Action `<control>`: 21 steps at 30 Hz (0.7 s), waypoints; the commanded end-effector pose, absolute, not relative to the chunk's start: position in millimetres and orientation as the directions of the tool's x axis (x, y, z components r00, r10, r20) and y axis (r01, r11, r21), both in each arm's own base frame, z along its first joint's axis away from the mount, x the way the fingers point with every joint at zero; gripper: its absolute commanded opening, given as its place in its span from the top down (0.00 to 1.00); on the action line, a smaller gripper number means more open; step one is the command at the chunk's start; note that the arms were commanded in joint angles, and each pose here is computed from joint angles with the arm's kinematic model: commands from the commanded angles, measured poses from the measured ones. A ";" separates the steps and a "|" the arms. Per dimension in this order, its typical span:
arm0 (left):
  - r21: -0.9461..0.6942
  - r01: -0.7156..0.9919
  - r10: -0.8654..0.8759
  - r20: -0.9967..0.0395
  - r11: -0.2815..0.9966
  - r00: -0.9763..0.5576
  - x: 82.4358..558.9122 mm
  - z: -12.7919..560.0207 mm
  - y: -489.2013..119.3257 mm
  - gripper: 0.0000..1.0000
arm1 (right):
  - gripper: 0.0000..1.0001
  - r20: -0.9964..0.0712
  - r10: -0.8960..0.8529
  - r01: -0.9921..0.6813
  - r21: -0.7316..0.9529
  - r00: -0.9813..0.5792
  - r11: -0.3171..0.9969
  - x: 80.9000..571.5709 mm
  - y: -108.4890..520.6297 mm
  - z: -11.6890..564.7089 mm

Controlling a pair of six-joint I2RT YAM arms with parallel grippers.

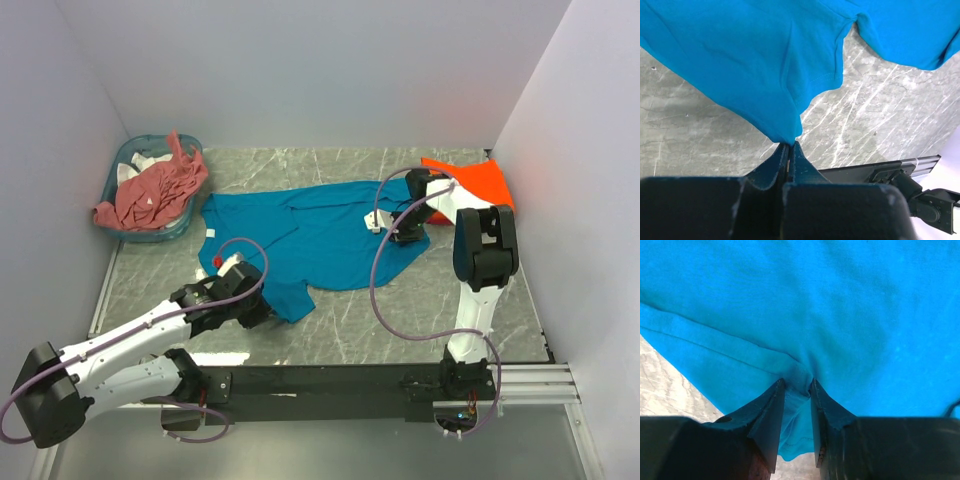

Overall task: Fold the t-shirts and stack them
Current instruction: Fold the tshirt

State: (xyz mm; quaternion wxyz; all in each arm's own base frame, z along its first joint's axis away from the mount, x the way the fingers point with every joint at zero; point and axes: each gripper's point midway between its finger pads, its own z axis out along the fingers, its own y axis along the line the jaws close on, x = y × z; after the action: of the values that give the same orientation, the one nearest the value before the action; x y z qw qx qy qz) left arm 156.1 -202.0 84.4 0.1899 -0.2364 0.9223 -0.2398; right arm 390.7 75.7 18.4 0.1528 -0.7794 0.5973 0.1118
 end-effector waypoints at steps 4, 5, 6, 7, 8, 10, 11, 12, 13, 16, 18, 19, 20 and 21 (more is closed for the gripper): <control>-0.572 -0.324 -0.537 -0.251 0.754 -0.806 161.4 100.4 -205.8 1.00 | 0.66 -0.391 -0.878 -0.959 -0.181 0.275 -0.219 389.2 84.1 43.8; -0.575 -0.322 -0.537 -0.250 0.752 -0.806 161.5 101.1 -206.2 1.00 | 0.67 -0.397 -0.875 -0.958 -0.187 0.277 -0.219 387.7 85.9 46.9; -0.574 -0.322 -0.534 -0.249 0.753 -0.808 160.7 100.9 -206.4 1.00 | 0.69 -0.401 -0.874 -0.959 -0.185 0.275 -0.217 385.4 85.6 47.1; -0.574 -0.321 -0.535 -0.250 0.753 -0.807 161.0 101.2 -206.2 1.00 | 0.74 -0.402 -0.874 -0.959 -0.184 0.274 -0.216 384.2 85.7 47.6; -0.576 -0.319 -0.534 -0.250 0.753 -0.808 160.9 101.4 -206.6 1.00 | 0.76 -0.404 -0.873 -0.959 -0.185 0.273 -0.214 383.1 85.8 49.0; -0.578 -0.318 -0.535 -0.252 0.752 -0.806 161.0 102.7 -206.3 1.00 | 0.85 -0.406 -0.873 -0.960 -0.187 0.269 -0.208 379.0 84.6 50.9; -0.580 -0.319 -0.538 -0.252 0.749 -0.805 160.9 104.1 -205.7 1.00 | 0.87 -0.410 -0.872 -0.960 -0.189 0.267 -0.205 378.0 84.1 51.6; -0.580 -0.320 -0.539 -0.254 0.749 -0.803 161.0 104.3 -204.9 1.00 | 0.89 -0.412 -0.869 -0.957 -0.204 0.273 -0.205 377.5 84.3 56.4; -0.584 -0.318 -0.541 -0.256 0.747 -0.801 161.4 106.0 -205.1 1.00 | 0.96 -0.420 -0.868 -0.961 -0.195 0.264 -0.197 372.8 82.7 54.0; -0.592 -0.313 -0.547 -0.267 0.743 -0.794 162.7 112.0 -203.8 1.00 | 1.00 -0.436 -0.864 -0.962 -0.208 0.251 -0.174 365.2 78.5 58.1; -0.598 -0.304 -0.549 -0.281 0.742 -0.787 164.4 117.7 -202.1 1.00 | 1.00 -0.444 -0.862 -0.960 -0.235 0.243 -0.150 362.7 75.8 66.8; -0.605 -0.299 -0.555 -0.292 0.738 -0.779 167.3 122.7 -201.9 1.00 | 1.00 -0.453 -0.863 -0.965 -0.225 0.224 -0.133 356.2 72.5 63.4; -0.613 -0.291 -0.558 -0.302 0.735 -0.773 169.0 127.3 -201.7 1.00 | 1.00 -0.465 -0.861 -0.962 -0.256 0.208 -0.094 357.6 69.1 72.2; -0.609 -0.284 -0.554 -0.313 0.740 -0.771 169.7 129.5 -200.2 1.00 | 1.00 -0.477 -0.860 -0.967 -0.244 0.180 -0.067 350.3 64.9 67.7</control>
State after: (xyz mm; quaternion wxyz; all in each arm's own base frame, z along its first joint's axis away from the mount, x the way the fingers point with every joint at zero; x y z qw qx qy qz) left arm 156.5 -198.3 99.4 0.2067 -0.2377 0.9141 -0.2552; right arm 351.7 70.0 48.2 0.2121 -0.7482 0.6182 0.1140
